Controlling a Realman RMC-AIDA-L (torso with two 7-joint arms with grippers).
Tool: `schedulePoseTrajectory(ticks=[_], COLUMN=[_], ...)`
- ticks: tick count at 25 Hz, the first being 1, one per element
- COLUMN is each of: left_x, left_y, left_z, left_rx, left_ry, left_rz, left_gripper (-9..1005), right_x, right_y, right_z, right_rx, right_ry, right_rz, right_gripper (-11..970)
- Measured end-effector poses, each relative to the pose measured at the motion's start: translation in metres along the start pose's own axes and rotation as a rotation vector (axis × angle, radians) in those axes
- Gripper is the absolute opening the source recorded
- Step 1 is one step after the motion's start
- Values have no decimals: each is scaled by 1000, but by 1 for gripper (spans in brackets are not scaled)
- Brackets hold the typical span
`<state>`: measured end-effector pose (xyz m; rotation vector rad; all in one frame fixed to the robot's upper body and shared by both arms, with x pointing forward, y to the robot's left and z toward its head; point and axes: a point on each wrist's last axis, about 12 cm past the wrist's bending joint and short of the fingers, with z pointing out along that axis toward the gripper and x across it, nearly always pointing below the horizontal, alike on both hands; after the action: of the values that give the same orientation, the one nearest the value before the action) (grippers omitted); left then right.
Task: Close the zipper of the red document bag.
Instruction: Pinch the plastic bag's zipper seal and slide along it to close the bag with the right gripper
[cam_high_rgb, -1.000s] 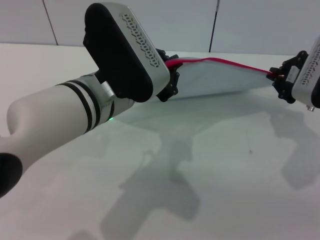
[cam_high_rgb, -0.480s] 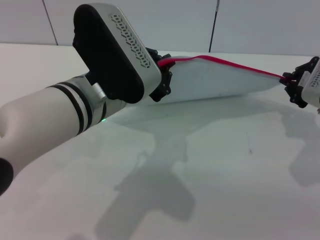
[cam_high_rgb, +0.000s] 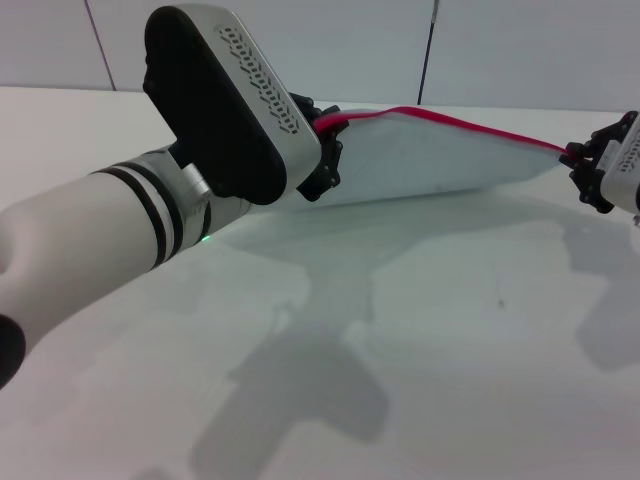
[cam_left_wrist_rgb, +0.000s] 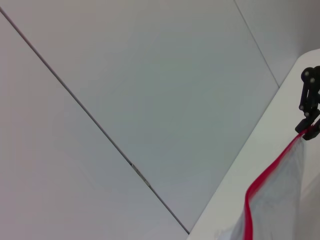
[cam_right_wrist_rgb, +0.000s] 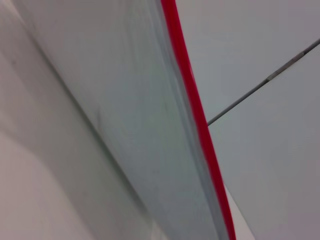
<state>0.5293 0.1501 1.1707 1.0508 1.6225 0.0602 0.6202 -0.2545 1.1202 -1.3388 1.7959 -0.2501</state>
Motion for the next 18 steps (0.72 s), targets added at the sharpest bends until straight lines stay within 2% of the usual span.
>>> schedulePoseTrajectory(ticks=[6,11,14,17,18], left_x=[1,2,1,4,4], left_y=[0,0,0,1,1], left_z=[2,2,2,4,4], left_rx=[7,6,2,-3,-3], left_ry=[7,10,6,9,10], left_rz=[13,47,45,36,33], left_gripper=[180,182,184,393,412], right_x=[-1,1,2,2,2], right_y=[-1,-5,-6,-7,-8], right_z=[0,-1,-1,-1,-1], right_rx=[4,56,73,82,85], right_ry=[-1,-5,-5,-5,-5], right_rz=[-7,24,31,36,36], right_gripper=[181,202,274,345,369])
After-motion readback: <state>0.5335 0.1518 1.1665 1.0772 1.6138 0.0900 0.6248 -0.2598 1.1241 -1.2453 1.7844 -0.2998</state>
